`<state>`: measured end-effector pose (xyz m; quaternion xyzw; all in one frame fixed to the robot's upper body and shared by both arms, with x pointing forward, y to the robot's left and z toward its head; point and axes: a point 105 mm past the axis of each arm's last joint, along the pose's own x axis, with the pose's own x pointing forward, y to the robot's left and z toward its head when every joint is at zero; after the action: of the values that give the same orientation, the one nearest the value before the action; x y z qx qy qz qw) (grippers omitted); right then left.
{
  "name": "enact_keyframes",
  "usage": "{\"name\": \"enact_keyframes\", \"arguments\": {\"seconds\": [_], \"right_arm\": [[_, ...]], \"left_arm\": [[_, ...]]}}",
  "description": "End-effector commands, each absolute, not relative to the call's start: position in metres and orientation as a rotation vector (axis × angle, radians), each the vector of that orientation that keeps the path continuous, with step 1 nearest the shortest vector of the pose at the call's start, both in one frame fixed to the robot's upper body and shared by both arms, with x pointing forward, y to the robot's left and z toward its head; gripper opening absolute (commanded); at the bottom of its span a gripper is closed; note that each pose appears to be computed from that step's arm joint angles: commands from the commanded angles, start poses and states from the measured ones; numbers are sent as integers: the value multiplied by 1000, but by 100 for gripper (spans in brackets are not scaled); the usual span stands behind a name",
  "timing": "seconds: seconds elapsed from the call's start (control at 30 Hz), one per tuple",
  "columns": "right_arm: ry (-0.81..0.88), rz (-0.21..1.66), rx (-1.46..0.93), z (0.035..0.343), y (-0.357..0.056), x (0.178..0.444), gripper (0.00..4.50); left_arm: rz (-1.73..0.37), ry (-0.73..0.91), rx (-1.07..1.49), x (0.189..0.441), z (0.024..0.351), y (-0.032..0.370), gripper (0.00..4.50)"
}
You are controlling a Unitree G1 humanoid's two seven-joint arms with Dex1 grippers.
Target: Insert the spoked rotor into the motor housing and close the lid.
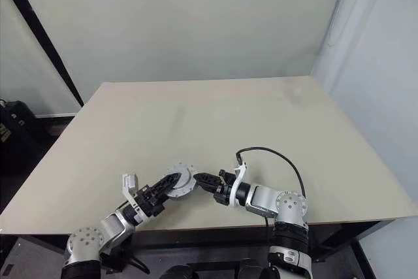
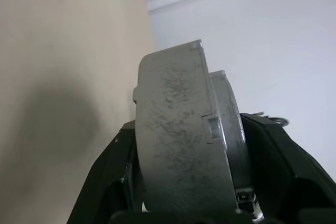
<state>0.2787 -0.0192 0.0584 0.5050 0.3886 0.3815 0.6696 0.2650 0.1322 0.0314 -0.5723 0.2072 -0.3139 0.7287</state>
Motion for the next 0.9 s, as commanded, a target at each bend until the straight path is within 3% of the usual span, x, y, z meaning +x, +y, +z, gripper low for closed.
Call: {"name": "enact_keyframes", "arguments": {"seconds": [0.03, 0.07, 0.1, 0.2, 0.3, 0.47, 0.63, 0.8, 0.9], "right_arm": [[792, 950, 1135, 79, 2, 276, 119], [774, 951, 1103, 79, 1, 276, 119], [765, 951, 1087, 79, 1, 276, 195], [723, 920, 1037, 75, -1, 280, 294], [658, 808, 944, 65, -10, 294, 401], [562, 794, 885, 67, -18, 299, 405], [324, 797, 443, 68, -32, 307, 405], [126, 937, -87, 62, -29, 294, 405], [77, 963, -175, 58, -28, 291, 405]], "left_arm": [[-703, 457, -1229, 269, 35, 129, 232], [-700, 455, -1229, 269, 35, 129, 232], [-698, 451, -1229, 269, 35, 129, 231], [-688, 421, -1231, 271, 37, 131, 202], [-667, 375, -1221, 275, 40, 136, 202], [-626, 302, -1192, 283, 46, 146, 201], [-480, 166, -1031, 301, 54, 175, 201], [-214, 28, -666, 323, 57, 223, 201], [-118, -13, -600, 328, 59, 242, 201]]}}
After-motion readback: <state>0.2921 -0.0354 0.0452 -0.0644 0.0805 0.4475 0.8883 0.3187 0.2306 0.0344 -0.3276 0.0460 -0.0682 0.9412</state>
